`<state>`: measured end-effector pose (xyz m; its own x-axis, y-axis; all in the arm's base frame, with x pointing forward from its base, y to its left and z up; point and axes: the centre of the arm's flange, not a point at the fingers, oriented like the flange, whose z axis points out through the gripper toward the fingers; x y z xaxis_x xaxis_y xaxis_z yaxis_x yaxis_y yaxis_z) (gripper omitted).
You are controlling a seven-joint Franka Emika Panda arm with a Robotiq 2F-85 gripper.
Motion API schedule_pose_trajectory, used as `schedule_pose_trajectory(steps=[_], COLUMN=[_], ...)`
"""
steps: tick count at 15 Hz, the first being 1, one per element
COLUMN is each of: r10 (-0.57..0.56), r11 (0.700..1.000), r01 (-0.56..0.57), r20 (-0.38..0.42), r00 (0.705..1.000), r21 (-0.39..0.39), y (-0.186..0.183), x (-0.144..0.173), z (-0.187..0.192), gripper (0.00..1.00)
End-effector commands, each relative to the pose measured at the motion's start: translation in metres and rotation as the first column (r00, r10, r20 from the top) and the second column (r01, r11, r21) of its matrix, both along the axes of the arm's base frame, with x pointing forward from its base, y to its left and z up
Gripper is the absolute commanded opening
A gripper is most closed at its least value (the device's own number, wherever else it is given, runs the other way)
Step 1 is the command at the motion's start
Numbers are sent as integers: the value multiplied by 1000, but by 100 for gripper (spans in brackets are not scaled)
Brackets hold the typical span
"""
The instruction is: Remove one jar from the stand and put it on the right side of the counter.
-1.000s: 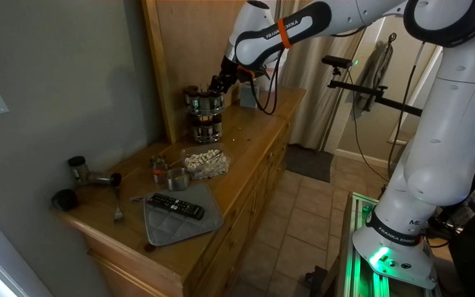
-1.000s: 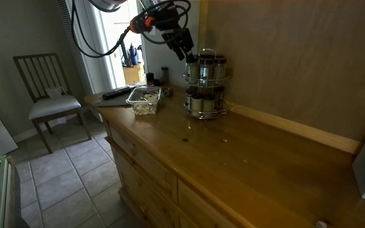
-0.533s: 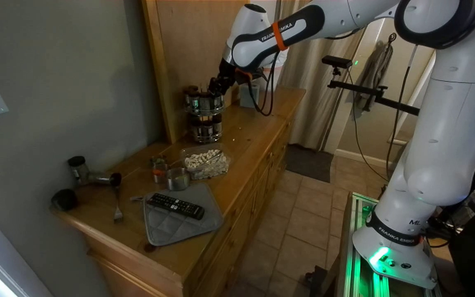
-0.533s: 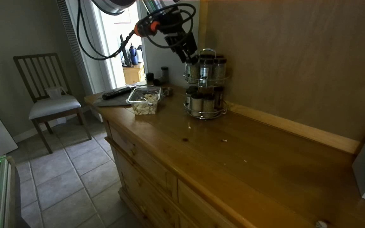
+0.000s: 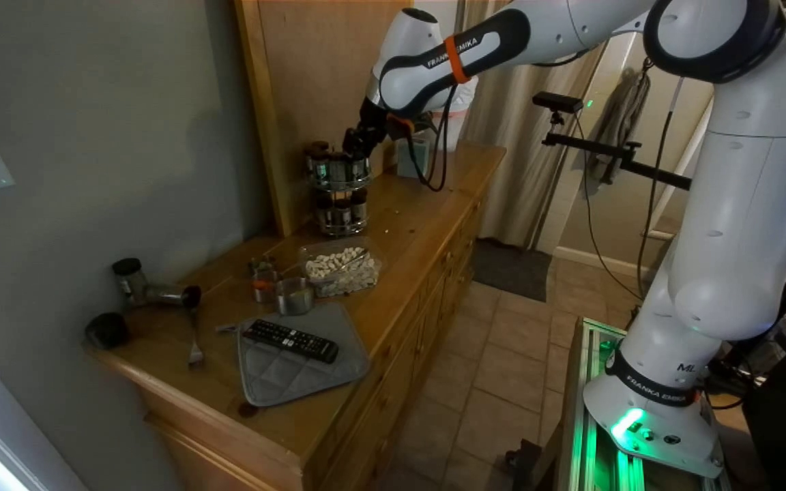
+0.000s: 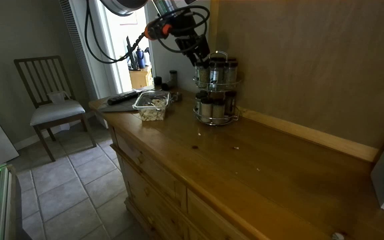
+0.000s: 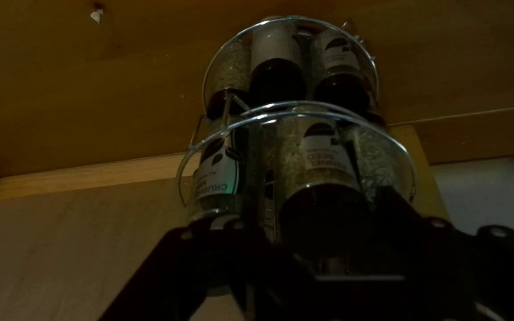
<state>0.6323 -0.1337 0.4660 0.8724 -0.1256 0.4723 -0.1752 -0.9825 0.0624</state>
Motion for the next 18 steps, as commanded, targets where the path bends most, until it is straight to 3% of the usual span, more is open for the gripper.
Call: schedule_pose_trajectory(steps=[1, 3, 5, 7, 13, 18], r10=[15, 17, 20, 22, -15, -103], r11=[1000, 1000, 1000, 1000, 1000, 994], r01=[-15, -17, -20, -22, 15, 103], r20=[12, 10, 8, 6, 12, 23], r00=[1000, 1000, 1000, 1000, 1000, 994], r21=[8, 5, 4, 2, -3, 23], y=[-7, -7, -7, -6, -2, -1], x=[14, 15, 16, 16, 2, -21], z=[0, -2, -2, -2, 14, 50], gripper=[61, 56, 34, 25, 25, 25])
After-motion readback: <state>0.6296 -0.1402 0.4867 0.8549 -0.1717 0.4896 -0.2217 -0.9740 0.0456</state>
